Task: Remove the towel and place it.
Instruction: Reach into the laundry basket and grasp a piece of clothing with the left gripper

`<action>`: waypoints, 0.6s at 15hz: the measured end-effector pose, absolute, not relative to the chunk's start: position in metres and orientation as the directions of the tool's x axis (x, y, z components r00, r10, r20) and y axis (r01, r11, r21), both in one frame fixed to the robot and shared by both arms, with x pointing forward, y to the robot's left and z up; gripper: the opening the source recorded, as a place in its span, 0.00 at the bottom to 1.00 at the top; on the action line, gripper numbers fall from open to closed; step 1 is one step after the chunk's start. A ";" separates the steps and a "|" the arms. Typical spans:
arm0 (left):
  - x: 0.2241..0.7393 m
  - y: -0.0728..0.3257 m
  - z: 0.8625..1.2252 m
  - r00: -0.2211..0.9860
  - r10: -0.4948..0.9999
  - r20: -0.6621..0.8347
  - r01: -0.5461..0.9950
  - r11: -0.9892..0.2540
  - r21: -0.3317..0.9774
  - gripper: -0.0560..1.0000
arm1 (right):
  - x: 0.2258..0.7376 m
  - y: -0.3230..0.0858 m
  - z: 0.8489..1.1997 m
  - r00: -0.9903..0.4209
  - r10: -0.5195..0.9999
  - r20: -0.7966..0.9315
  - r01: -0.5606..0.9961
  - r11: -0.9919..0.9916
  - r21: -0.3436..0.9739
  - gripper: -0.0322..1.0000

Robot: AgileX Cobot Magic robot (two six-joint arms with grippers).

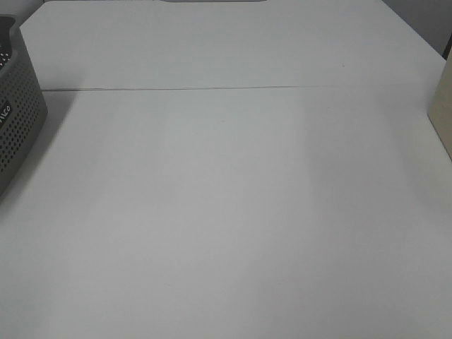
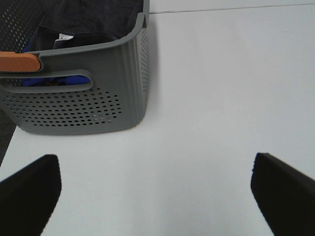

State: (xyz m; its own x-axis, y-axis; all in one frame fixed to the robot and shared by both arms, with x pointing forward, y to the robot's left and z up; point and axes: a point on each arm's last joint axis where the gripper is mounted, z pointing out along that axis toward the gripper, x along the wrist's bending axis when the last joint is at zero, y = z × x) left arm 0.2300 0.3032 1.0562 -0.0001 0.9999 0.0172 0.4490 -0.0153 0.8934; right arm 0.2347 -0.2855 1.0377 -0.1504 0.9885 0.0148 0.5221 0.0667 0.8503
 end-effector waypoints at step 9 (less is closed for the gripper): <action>0.230 0.304 1.056 -0.005 1.000 0.024 0.449 -0.019 0.893 0.99 | 0.235 -0.285 1.038 -0.150 0.989 0.015 0.522 0.067 0.850 0.77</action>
State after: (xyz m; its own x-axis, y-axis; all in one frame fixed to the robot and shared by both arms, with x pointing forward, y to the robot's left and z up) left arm 0.2300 0.3038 1.0562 -0.0047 0.9997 0.0237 0.4490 -0.0191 0.8933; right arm 0.2347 -0.2855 1.0377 -0.1504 0.9885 0.0148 0.5221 0.0667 0.8503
